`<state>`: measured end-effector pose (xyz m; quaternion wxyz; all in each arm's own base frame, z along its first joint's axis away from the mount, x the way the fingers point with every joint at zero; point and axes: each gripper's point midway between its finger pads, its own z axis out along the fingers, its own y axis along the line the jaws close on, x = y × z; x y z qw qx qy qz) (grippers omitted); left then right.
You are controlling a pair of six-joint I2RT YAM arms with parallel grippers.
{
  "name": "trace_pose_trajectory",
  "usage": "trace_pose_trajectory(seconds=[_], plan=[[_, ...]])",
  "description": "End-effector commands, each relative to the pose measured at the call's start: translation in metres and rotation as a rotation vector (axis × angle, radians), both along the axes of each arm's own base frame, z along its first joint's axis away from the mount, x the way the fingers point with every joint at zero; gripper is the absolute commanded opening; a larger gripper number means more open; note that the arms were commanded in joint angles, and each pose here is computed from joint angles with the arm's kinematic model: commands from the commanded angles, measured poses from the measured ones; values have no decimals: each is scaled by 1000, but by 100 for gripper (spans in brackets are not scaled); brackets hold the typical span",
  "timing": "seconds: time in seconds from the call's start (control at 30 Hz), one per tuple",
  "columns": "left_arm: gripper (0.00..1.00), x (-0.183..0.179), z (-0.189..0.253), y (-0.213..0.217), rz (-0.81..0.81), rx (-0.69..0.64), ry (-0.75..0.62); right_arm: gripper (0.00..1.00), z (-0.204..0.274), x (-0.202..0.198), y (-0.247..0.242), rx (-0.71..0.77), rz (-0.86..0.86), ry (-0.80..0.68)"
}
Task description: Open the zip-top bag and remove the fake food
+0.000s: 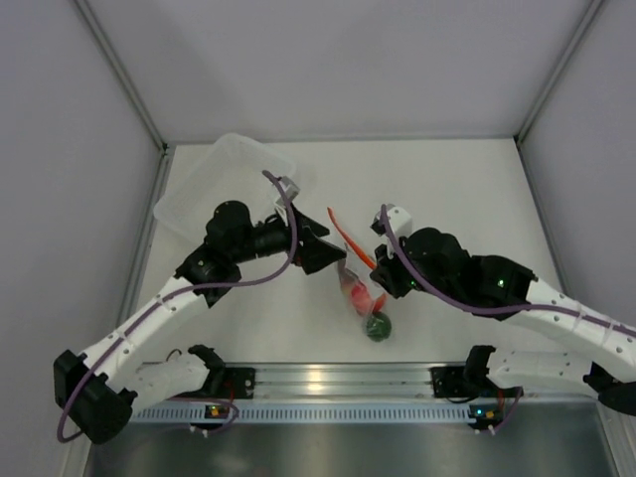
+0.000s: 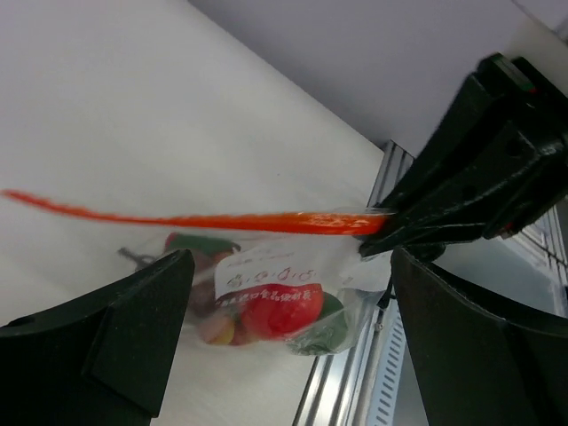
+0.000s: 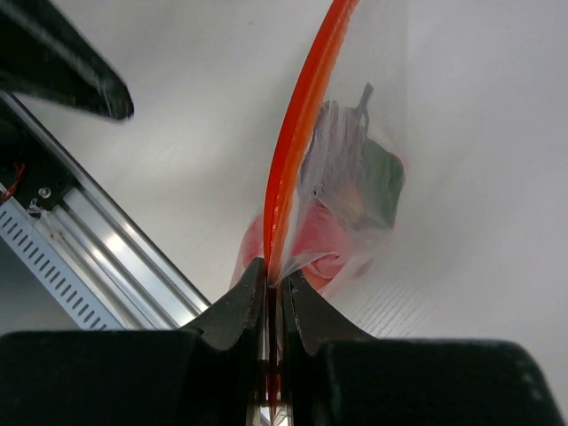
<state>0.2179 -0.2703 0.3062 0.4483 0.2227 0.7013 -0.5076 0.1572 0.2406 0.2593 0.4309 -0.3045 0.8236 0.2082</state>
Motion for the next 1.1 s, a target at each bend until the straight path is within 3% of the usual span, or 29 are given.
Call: trace_pose_trajectory(seconds=[0.0, 0.27, 0.47, 0.63, 0.87, 1.0, 1.07], plan=[[99, -4, 46, -30, -85, -12, -365, 0, 9, -7, 4, 41, 82, 14], [99, -9, 49, -51, -192, 74, -785, 0, 14, -23, -10, -1, 168, 36], [98, -15, 18, -46, -245, 196, -1059, 0, 34, -22, -16, 13, 164, 20], [95, -26, 5, -46, -242, 245, -1149, 0, 44, -18, -17, 25, 162, 23], [92, -10, -8, -63, -212, 323, -1134, 0, 52, -28, -10, 24, 262, 26], [84, -7, -11, -70, -231, 326, -1128, 0, 52, -31, -12, 16, 284, 21], [73, -9, -13, -71, -245, 321, -1128, 0, 53, -32, -14, 16, 286, 19]])
